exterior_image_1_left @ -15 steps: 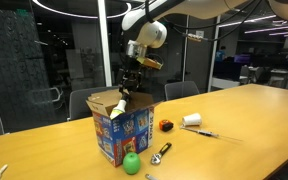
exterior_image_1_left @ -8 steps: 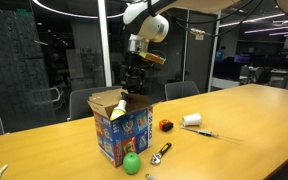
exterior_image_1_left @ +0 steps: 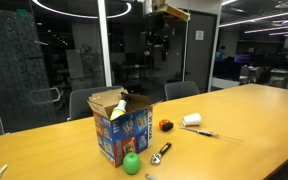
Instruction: Pick up the bottle from the table and put it in the box
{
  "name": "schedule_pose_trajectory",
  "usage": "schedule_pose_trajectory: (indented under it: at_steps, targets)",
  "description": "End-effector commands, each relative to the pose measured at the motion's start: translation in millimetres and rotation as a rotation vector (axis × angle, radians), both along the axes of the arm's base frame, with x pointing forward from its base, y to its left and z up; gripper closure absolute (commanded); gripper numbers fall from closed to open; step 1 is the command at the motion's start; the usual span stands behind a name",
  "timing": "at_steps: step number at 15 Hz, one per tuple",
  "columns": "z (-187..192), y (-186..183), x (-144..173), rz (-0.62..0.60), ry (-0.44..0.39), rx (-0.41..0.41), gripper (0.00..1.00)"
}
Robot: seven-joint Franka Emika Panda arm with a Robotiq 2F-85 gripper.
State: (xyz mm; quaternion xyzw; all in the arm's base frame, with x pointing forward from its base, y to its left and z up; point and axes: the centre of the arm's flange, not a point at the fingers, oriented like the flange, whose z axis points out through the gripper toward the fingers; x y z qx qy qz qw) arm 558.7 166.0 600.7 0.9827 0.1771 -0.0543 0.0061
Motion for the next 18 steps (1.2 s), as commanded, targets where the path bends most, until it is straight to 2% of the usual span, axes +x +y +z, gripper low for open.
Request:
schedule_pose_trajectory:
  at_steps: [1,5,9,13,15,18]
  targets:
    - [23.4,-15.7,-66.7,-0.132,0.010,-0.090,0.00]
    - [6.7,-31.0,-116.7,-0.286,0.066,-0.147,0.00]
    - [-18.5,-45.7,-145.4,-0.387,0.089,-0.184,0.00]
    - [-36.6,-59.7,-159.7,-0.460,0.068,-0.198,0.00]
    - [-42.8,-67.7,-168.5,-0.499,0.031,-0.197,0.00]
    - [-49.9,-78.5,-180.7,-0.492,-0.043,-0.132,0.00]
